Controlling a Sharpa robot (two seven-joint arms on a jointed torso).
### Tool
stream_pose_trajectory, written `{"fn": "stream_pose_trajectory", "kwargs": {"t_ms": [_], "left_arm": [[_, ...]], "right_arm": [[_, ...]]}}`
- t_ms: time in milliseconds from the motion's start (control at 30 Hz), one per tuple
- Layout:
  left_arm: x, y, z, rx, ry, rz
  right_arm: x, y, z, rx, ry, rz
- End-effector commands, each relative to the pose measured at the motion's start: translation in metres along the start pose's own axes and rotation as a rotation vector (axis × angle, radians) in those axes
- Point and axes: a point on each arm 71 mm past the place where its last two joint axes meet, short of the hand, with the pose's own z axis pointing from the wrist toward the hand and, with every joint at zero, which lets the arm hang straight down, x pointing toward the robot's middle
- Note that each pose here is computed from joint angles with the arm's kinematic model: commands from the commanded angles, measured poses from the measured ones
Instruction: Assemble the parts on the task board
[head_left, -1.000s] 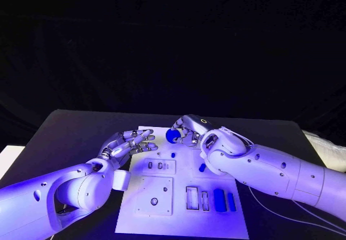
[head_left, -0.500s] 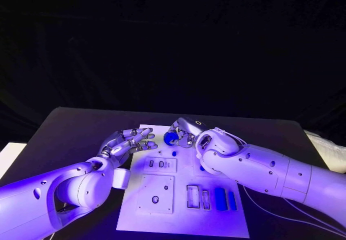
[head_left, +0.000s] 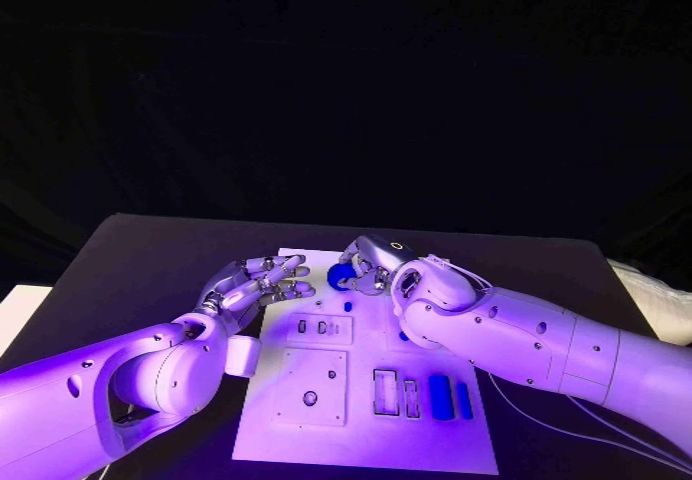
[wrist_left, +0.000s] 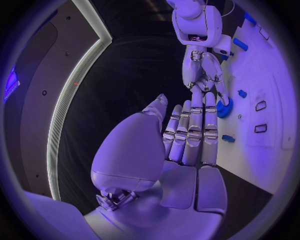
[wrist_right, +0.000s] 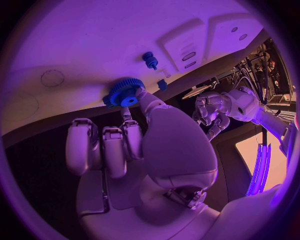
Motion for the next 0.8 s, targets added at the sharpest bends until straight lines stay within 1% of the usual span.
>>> {"fn": "stream_pose_trajectory", "kwargs": {"t_ms": [33,233,633,700,800], "left_arm": [[0.0028,-0.0013,0.0004,0.01,0.02,-0.012],[0.0035,-0.0014,0.0002,0.011,0.02,-0.012],[0.0037,-0.0015,0.0,0.01,0.015,-0.018],[0.0037,-0.0016,0.0,0.011,0.015,-0.018],[0.0035,-0.0016,0.0,0.012,0.014,-0.018]], "right_arm": [[0.0016,-0.0002,0.0005,0.015,0.009,-0.01],[0.0042,-0.002,0.0003,0.027,0.035,-0.002],[0.0077,-0.0077,0.0002,0.054,0.071,0.002],[0.0077,-0.0081,0.0002,0.058,0.068,0.006],[0.006,-0.0081,-0.0001,0.056,0.043,0.018]]}}
